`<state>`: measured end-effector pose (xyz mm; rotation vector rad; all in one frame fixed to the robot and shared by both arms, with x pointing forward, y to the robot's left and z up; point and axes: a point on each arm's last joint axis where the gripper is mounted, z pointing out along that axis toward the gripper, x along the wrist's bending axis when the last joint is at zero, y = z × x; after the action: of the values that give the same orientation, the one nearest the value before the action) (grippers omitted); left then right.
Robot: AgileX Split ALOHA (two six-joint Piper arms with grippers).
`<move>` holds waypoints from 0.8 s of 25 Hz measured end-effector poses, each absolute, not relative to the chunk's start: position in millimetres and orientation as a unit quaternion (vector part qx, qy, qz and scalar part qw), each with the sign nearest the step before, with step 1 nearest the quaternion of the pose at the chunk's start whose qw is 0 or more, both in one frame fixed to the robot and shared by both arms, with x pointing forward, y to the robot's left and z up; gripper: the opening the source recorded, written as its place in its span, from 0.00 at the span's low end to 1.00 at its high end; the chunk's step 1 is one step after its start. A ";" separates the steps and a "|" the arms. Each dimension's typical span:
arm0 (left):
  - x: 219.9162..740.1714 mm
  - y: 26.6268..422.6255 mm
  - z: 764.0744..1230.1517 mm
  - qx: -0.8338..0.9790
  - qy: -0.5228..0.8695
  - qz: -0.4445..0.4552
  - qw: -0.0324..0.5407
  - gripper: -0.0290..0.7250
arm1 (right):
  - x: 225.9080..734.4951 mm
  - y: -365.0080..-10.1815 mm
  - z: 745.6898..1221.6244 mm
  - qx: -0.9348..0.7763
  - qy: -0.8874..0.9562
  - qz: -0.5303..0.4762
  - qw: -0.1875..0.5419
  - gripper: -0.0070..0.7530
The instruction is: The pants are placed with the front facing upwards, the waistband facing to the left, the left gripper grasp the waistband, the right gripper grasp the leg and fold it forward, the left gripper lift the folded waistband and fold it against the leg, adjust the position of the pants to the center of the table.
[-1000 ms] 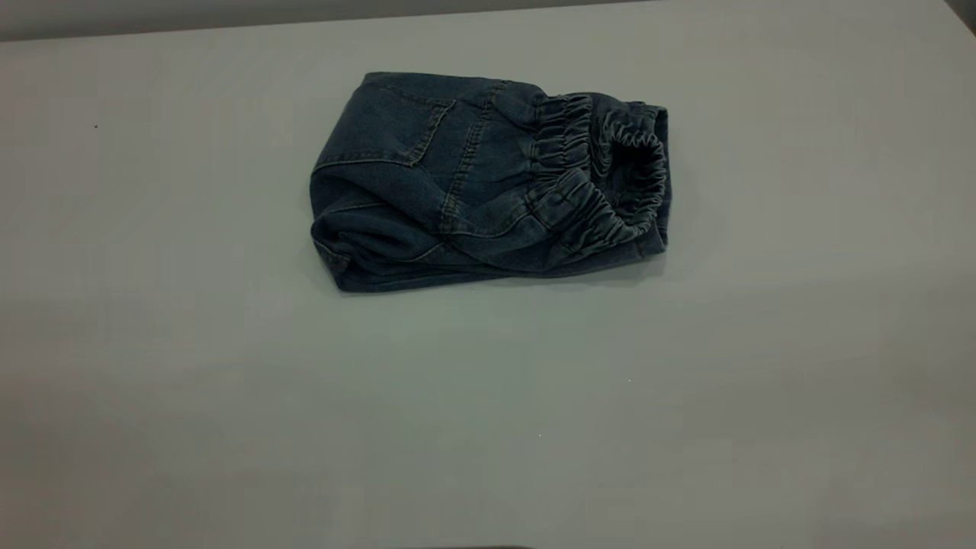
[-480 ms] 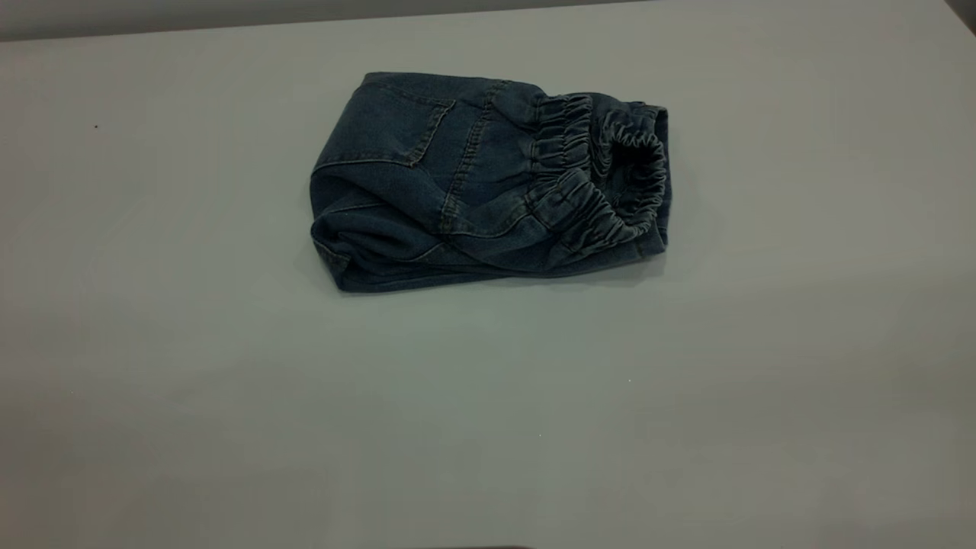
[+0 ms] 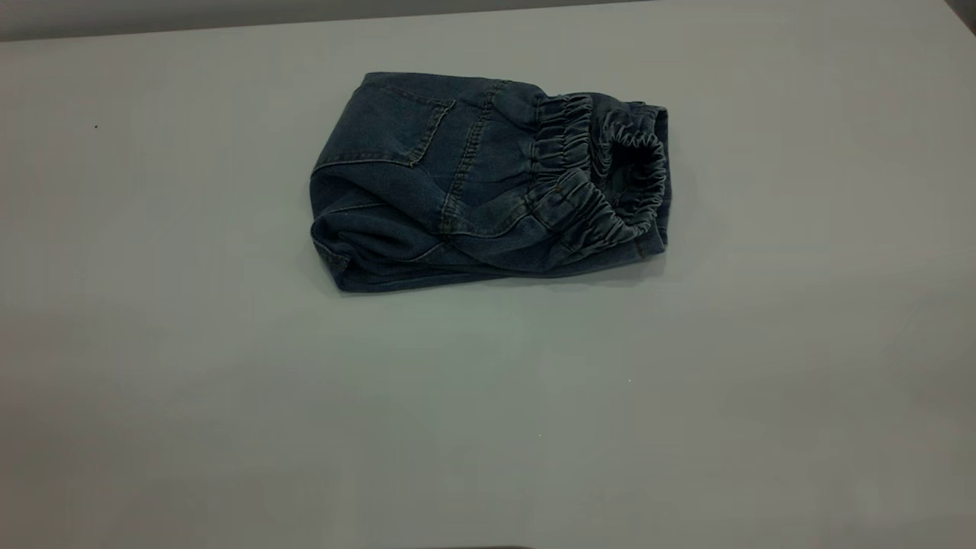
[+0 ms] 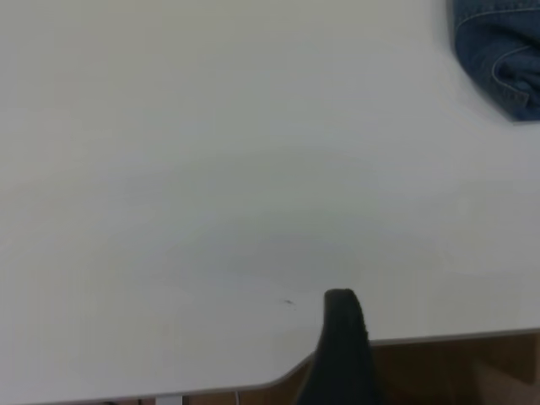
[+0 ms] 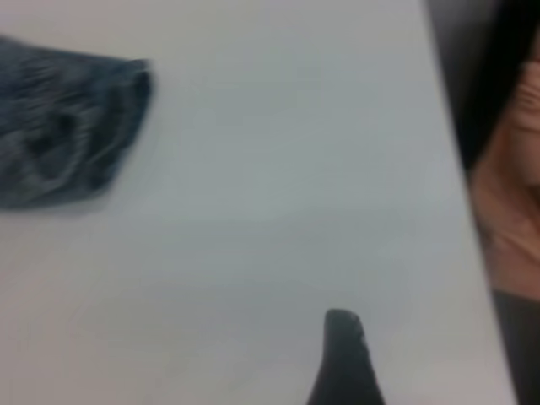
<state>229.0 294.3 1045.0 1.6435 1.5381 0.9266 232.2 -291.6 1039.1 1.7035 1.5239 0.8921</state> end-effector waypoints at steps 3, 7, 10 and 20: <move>229.0 294.3 1045.0 0.633 0.593 0.357 0.346 0.73 | 232.1 -293.9 1039.1 0.663 0.574 0.338 0.342 0.59; 229.0 294.3 1045.0 0.633 0.593 0.357 0.346 0.73 | 232.1 -294.0 1039.2 0.664 0.572 0.339 0.342 0.59; 229.0 294.3 1045.0 0.633 0.593 0.357 0.346 0.73 | 232.1 -294.0 1039.2 0.665 0.571 0.339 0.341 0.59; 229.0 294.3 1045.0 0.633 0.593 0.357 0.346 0.73 | 232.1 -294.0 1039.2 0.665 0.571 0.339 0.341 0.59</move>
<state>229.0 294.3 1045.0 1.6435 1.5381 0.9266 232.1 -294.0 1039.2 1.7299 1.4858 0.8823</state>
